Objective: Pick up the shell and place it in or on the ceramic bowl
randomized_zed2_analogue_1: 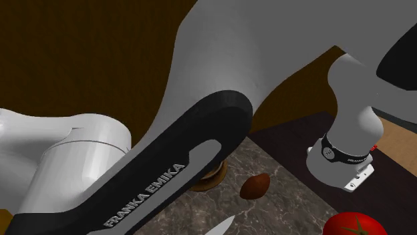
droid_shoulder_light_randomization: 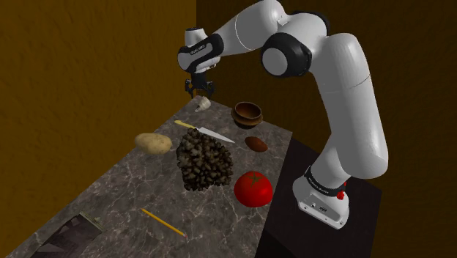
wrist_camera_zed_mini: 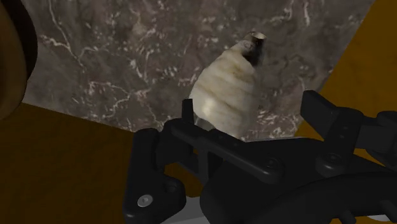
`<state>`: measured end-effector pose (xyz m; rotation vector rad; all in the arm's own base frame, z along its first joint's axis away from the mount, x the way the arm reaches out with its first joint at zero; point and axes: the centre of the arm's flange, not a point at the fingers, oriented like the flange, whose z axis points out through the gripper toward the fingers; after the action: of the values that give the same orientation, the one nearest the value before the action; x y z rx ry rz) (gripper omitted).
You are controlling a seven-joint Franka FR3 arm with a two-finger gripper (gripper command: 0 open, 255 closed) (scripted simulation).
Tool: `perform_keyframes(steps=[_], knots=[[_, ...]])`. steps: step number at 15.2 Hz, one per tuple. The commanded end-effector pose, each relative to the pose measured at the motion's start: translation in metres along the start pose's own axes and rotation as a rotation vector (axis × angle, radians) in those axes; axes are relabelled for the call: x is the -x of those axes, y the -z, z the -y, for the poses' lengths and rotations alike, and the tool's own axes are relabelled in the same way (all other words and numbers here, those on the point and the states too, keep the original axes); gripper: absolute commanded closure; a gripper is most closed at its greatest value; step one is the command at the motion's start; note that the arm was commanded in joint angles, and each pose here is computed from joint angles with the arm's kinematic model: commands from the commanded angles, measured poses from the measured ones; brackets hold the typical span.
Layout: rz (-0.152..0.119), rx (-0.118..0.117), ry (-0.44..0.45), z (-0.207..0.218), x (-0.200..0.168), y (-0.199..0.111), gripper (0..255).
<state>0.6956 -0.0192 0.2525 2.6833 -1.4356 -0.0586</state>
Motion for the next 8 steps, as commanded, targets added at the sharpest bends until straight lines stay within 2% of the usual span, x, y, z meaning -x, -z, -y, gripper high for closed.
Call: perform_keyframes(steps=[1, 8], knots=[[0.001, 0.042, -0.092, 0.005, -0.005, -0.004, 0], [0.001, 0.042, -0.092, 0.004, -0.005, -0.039, 0]])
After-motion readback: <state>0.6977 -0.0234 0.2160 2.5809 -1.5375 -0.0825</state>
